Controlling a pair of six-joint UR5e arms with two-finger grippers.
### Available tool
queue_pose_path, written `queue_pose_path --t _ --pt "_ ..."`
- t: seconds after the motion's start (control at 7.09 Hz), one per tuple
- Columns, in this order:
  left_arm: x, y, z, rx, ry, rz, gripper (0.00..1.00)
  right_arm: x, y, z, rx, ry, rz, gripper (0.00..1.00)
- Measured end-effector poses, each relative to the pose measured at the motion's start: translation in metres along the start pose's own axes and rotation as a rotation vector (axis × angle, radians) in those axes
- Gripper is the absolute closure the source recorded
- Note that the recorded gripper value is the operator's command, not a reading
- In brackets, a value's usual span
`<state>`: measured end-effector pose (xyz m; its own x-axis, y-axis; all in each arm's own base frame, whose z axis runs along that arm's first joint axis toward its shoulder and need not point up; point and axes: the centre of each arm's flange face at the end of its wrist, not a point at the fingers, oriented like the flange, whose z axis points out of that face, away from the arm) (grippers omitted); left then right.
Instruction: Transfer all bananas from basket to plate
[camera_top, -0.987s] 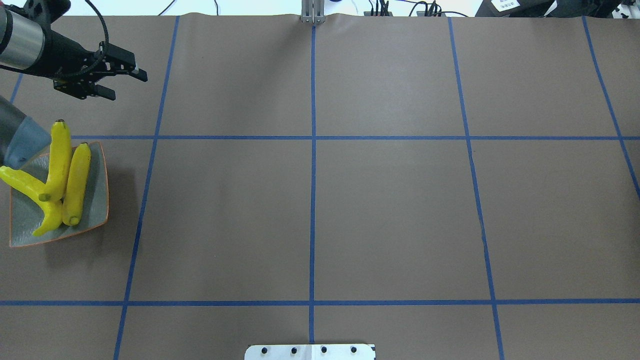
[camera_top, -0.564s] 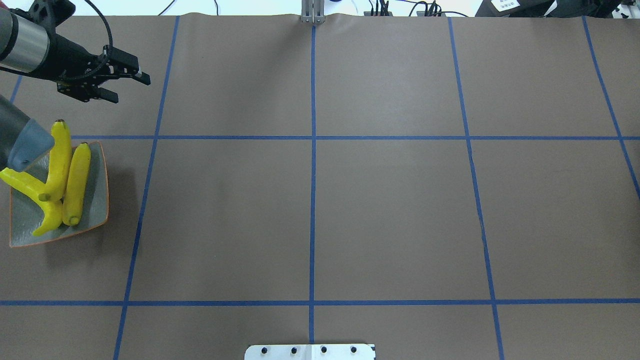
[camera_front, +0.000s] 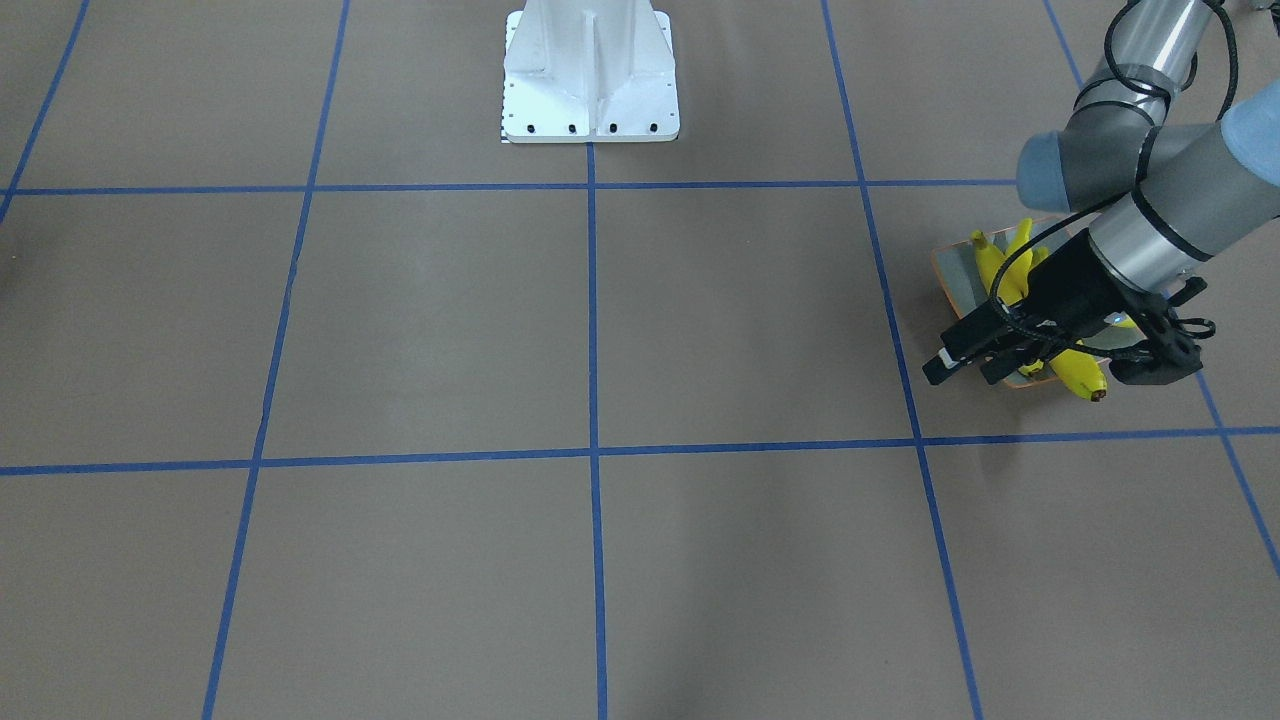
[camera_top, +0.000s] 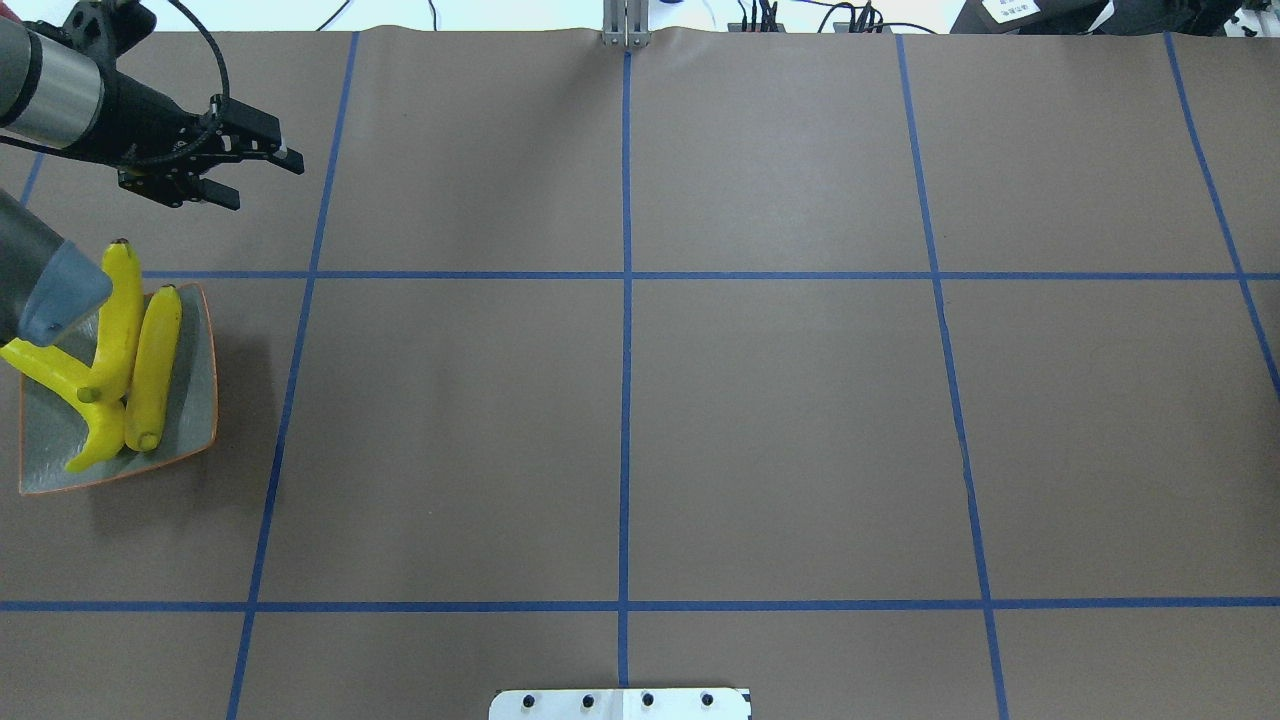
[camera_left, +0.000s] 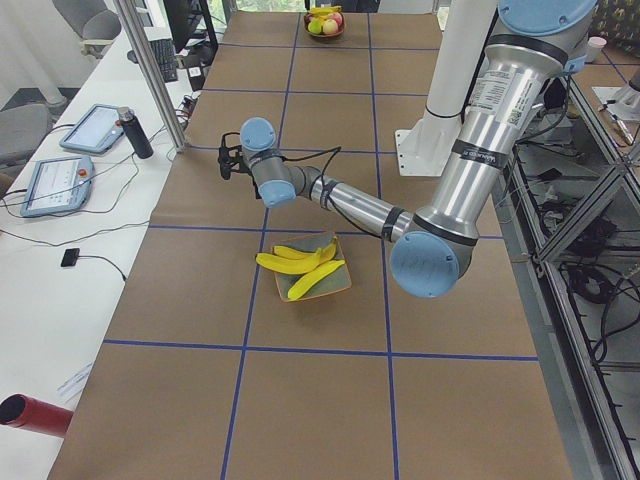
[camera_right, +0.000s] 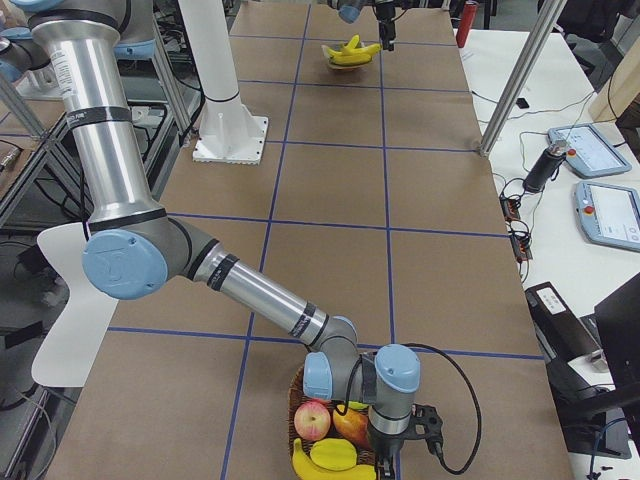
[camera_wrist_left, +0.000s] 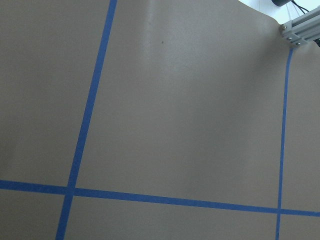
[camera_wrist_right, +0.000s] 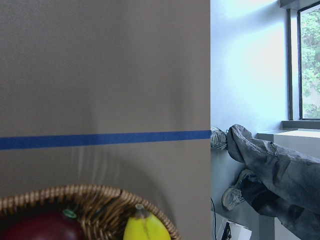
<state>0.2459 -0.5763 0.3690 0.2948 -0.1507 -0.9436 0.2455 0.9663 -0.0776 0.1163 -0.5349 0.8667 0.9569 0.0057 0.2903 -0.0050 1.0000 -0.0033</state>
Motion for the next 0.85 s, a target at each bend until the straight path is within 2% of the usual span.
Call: queue_pose_path --t 0.42,0.7,0.85 --pt "0.0 0.003 0.004 -0.007 -0.001 0.001 0.0 -0.014 0.007 0.019 -0.031 0.014 -0.021 0.0" --pt "0.0 0.004 0.006 -0.012 -0.003 0.003 0.0 -0.014 0.014 0.035 -0.031 0.035 -0.037 0.02" --pt "0.0 0.005 0.007 -0.013 -0.003 0.004 0.0 -0.015 0.014 0.037 -0.029 0.038 -0.042 0.06"
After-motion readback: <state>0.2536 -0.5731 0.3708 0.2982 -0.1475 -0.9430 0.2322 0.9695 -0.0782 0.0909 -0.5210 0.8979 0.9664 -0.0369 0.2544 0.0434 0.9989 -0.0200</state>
